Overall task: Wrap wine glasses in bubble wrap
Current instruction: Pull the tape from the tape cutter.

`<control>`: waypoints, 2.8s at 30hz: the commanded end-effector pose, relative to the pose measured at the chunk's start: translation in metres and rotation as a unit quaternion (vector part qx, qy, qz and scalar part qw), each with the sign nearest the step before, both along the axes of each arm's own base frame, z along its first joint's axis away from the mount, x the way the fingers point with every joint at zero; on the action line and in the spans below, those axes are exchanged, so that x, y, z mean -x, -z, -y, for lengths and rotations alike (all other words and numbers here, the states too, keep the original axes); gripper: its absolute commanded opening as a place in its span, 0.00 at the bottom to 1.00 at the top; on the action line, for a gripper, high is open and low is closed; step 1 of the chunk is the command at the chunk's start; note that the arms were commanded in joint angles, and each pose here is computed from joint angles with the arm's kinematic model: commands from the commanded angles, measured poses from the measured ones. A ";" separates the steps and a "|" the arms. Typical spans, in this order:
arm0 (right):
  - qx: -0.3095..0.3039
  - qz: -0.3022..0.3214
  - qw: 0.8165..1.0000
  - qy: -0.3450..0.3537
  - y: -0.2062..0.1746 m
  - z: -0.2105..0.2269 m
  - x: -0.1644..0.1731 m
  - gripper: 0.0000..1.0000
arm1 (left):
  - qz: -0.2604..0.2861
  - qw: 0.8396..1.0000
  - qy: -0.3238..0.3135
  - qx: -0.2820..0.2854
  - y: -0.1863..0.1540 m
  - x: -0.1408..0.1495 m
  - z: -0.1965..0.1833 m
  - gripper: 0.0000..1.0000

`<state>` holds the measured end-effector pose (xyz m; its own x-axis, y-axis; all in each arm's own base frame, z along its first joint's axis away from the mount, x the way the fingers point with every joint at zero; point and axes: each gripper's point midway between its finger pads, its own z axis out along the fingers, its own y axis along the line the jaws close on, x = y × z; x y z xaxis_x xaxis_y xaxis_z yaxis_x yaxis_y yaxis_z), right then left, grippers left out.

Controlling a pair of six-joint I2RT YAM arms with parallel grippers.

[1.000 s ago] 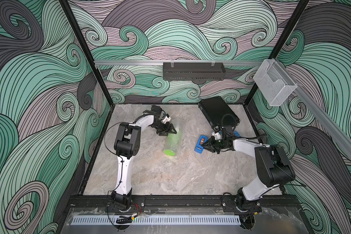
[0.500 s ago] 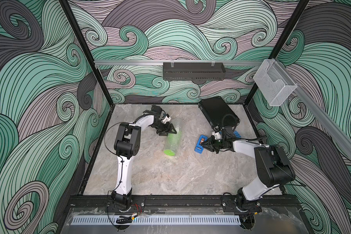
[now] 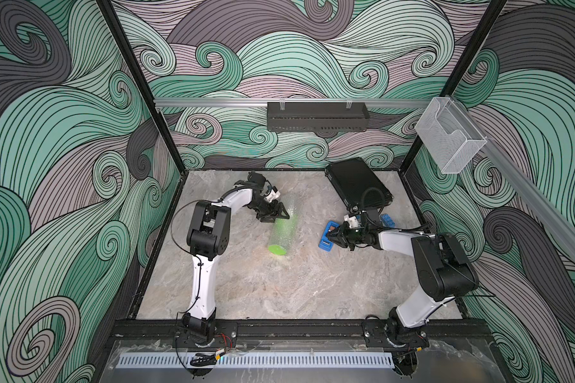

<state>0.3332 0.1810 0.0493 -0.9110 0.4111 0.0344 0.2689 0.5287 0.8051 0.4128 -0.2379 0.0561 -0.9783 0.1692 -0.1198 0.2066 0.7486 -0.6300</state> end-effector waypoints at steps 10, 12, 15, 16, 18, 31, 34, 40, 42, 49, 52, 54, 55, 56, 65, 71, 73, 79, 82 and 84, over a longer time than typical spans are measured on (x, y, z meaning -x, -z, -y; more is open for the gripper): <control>0.012 -0.042 0.999 0.023 0.021 0.006 0.015 0.21 | -0.066 0.990 0.015 -0.127 0.066 0.039 -0.031 0.68; 0.016 -0.045 0.998 0.027 0.020 0.009 0.020 0.23 | -0.066 0.990 0.014 -0.127 0.066 0.039 -0.031 0.68; 0.022 -0.048 0.998 0.029 0.021 0.011 0.027 0.24 | -0.066 0.990 0.013 -0.127 0.066 0.039 -0.031 0.68; 0.022 -0.048 0.998 0.031 0.022 0.012 0.028 0.24 | -0.066 0.990 0.015 -0.127 0.066 0.039 -0.031 0.68; 0.019 -0.050 0.998 0.033 0.024 0.011 0.028 0.24 | -0.066 0.990 0.013 -0.127 0.066 0.039 -0.031 0.68; 0.006 -0.043 0.998 0.043 0.031 0.007 0.015 0.22 | -0.066 0.989 0.014 -0.129 0.068 0.039 -0.031 0.68; 0.004 -0.044 0.998 0.044 0.034 0.007 0.014 0.22 | -0.069 0.989 0.014 -0.130 0.069 0.040 -0.031 0.68; 0.001 -0.043 0.998 0.048 0.036 0.006 0.012 0.21 | -0.068 0.989 0.014 -0.130 0.069 0.039 -0.032 0.68; 0.001 -0.042 0.998 0.048 0.037 0.006 0.012 0.19 | -0.069 0.989 0.014 -0.130 0.069 0.040 -0.031 0.68; -0.010 -0.030 0.998 0.048 0.027 0.004 0.007 0.03 | -0.069 0.989 0.015 -0.131 0.070 0.040 -0.032 0.68; -0.011 -0.022 0.999 0.047 0.020 0.004 0.005 0.02 | -0.067 0.989 0.016 -0.131 0.069 0.040 -0.032 0.68; -0.012 -0.018 0.999 0.046 0.015 0.004 0.004 0.00 | -0.068 0.989 0.015 -0.131 0.069 0.040 -0.032 0.68; -0.014 -0.014 0.999 0.046 0.012 0.003 0.003 0.00 | -0.067 0.989 0.015 -0.131 0.069 0.040 -0.032 0.68; -0.017 -0.011 0.999 0.047 0.010 0.003 0.001 0.00 | -0.067 0.989 0.016 -0.131 0.069 0.040 -0.032 0.68; -0.031 -0.001 0.998 0.060 -0.014 0.007 -0.013 0.00 | -0.066 0.989 0.016 -0.132 0.069 0.040 -0.032 0.68; -0.047 -0.019 0.996 0.079 -0.017 0.005 -0.020 0.00 | -0.066 0.989 0.015 -0.132 0.069 0.041 -0.032 0.68; -0.043 -0.029 0.995 0.084 -0.017 0.006 -0.021 0.00 | -0.065 0.989 0.016 -0.133 0.069 0.041 -0.032 0.68; -0.027 -0.048 0.994 0.097 -0.021 0.010 -0.027 0.00 | -0.064 0.989 0.017 -0.133 0.069 0.043 -0.030 0.68; -0.021 -0.048 0.994 0.101 -0.023 0.014 -0.030 0.00 | -0.064 0.989 0.019 -0.135 0.070 0.043 -0.029 0.68; -0.015 -0.051 0.993 0.108 -0.023 0.017 -0.029 0.00 | -0.064 0.989 0.019 -0.135 0.070 0.043 -0.029 0.68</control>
<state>0.3553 0.1721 0.0622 -0.8109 0.5623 0.1623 0.4520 0.4255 0.7840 0.4118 -0.2405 0.0559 -0.9730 0.1779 -0.1471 0.2309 0.7547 -0.6141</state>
